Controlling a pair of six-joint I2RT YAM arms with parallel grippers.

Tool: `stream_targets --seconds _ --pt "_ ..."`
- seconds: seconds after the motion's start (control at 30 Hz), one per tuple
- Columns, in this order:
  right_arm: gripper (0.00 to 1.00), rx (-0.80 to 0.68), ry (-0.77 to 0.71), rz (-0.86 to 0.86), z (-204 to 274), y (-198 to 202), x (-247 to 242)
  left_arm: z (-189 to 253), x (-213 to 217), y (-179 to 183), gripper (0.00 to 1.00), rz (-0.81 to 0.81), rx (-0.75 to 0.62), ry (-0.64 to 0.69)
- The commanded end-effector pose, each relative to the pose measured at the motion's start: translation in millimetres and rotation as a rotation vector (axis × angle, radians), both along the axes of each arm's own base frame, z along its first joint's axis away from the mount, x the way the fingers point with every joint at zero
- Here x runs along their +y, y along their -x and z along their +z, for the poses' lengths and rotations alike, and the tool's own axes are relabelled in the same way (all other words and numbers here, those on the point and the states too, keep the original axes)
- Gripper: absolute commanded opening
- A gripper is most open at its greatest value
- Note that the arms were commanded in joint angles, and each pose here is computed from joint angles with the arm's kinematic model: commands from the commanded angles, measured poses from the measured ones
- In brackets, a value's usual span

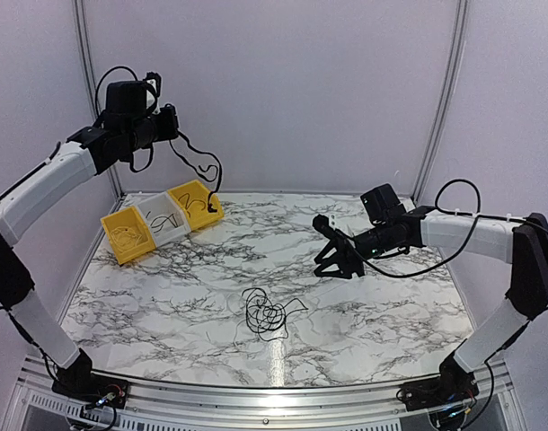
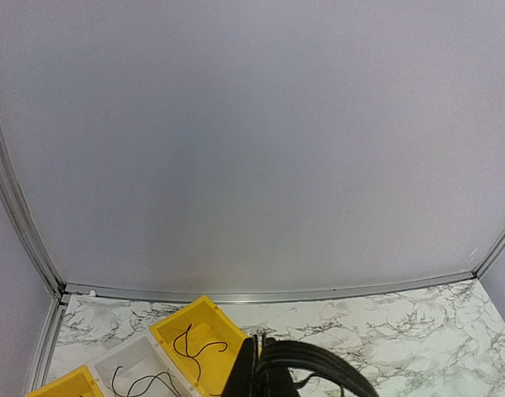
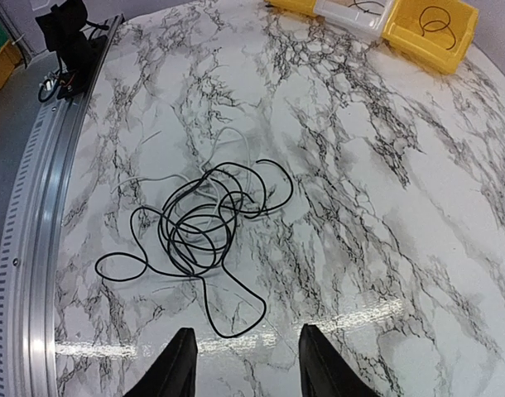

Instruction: Untangle the cables

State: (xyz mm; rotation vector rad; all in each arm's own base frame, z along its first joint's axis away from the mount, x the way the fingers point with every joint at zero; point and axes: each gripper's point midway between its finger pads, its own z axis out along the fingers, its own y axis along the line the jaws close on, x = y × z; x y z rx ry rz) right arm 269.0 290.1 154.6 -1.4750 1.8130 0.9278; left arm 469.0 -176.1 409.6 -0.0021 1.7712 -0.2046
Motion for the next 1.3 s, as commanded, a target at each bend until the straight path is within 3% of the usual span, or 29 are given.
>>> stream_targets --seconds 0.0,0.5,1.03,1.27 --pt "0.43 -0.074 0.006 -0.013 14.0 -10.4 2.5 -1.6 22.9 -22.3 0.0 0.022 0.018 0.063" --pt "0.43 -0.08 0.047 -0.026 2.0 -15.3 -0.5 -58.6 104.9 -92.2 0.0 0.134 0.136 0.207" --pt "0.43 -0.072 0.063 -0.024 -4.6 -16.2 -0.7 -123.3 136.4 -86.4 0.0 0.196 0.266 0.225" --pt "0.43 -0.068 0.067 -0.022 -7.1 -16.0 -0.9 -173.2 149.2 -79.2 0.0 0.277 0.352 0.191"
